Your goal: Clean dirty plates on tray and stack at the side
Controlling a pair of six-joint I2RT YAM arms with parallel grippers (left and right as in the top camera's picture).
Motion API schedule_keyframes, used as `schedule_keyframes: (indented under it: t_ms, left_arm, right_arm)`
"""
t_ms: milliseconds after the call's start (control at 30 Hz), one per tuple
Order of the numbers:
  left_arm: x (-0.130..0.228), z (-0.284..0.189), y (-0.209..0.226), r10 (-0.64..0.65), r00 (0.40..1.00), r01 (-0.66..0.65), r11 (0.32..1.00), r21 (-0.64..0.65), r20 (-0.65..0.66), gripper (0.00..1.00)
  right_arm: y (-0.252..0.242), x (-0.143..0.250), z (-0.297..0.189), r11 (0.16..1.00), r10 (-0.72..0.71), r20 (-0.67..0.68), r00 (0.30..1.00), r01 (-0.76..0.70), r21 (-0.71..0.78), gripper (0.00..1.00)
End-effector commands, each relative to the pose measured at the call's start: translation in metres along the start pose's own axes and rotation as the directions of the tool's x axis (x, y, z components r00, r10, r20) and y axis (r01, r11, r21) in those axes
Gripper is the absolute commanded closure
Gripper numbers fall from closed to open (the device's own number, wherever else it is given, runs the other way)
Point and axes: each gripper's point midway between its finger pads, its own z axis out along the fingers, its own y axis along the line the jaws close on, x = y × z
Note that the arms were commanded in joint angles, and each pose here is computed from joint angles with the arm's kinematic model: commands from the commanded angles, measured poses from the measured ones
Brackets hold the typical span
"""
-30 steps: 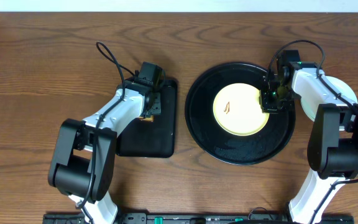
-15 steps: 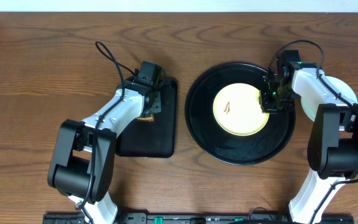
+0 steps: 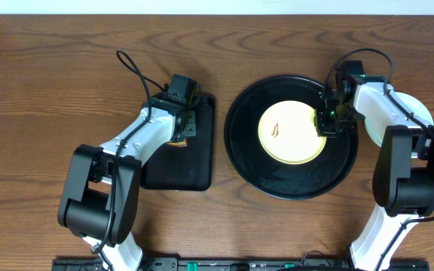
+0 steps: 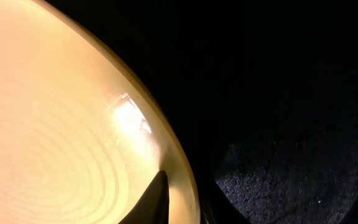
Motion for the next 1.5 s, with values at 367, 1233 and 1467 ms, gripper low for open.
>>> schedule_keyframes:
  t_ms: [367, 1233, 1467]
  left_arm:
    - [-0.007, -0.028, 0.000, 0.017, 0.999, -0.017, 1.000, 0.020, 0.042, 0.93]
    - [-0.021, -0.086, 0.004, -0.010, 0.988, 0.000, 0.998, 0.066, 0.157, 0.92]
    - [-0.017, -0.078, 0.004, -0.008, 0.990, -0.001, 0.998, 0.062, 0.144, 0.93]
  right_arm:
    - [0.001, 0.002, 0.000, 1.000, -0.002, 0.005, 1.000, 0.002, 0.016, 0.80]
    - [0.000, 0.001, 0.003, 1.000, -0.002, 0.012, 1.000, 0.002, 0.016, 0.73]
    - [0.000, -0.001, 0.003, 1.000, -0.003, 0.021, 1.000, 0.003, 0.015, 0.78]
